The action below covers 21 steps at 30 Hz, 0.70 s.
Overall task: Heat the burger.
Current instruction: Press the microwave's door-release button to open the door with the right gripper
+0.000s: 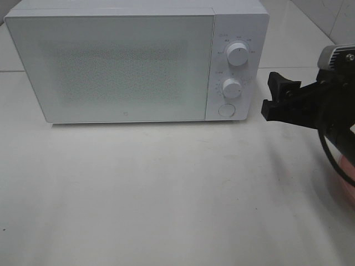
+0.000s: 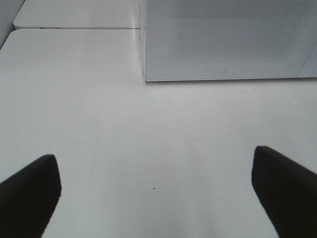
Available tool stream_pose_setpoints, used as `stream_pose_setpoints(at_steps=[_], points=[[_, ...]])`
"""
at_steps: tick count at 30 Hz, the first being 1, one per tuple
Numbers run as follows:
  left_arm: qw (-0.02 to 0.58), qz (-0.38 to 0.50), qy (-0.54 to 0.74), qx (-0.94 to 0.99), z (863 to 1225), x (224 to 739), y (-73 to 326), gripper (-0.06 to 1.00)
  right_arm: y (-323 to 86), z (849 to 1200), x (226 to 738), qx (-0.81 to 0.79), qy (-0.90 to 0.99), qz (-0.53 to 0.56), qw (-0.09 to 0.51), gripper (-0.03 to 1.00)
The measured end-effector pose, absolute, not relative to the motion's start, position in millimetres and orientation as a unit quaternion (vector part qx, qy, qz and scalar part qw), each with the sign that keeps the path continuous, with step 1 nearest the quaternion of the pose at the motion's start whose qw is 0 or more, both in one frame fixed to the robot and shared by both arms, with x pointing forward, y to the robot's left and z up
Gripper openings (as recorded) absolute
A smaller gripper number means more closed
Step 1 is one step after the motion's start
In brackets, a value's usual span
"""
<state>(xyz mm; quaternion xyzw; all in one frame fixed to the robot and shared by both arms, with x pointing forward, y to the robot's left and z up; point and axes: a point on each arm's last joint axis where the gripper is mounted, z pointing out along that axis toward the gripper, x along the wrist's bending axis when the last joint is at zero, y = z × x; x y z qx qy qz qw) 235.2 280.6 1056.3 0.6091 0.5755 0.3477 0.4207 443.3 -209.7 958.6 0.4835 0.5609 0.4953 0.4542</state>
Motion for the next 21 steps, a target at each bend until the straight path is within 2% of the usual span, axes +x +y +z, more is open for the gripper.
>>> stream_pose_setpoints(at_steps=[12, 21], points=[[0.421, 0.348, 0.575, 0.609, 1056.3, 235.2, 280.6, 0.99, -182.1, 920.0, 433.5, 0.492, 0.615, 0.448, 0.423, 0.75], [0.421, 0.348, 0.575, 0.609, 1056.3, 235.2, 280.6, 0.99, -179.5, 906.4, 432.0, 0.500, 0.629, 0.425, 0.417, 0.75]])
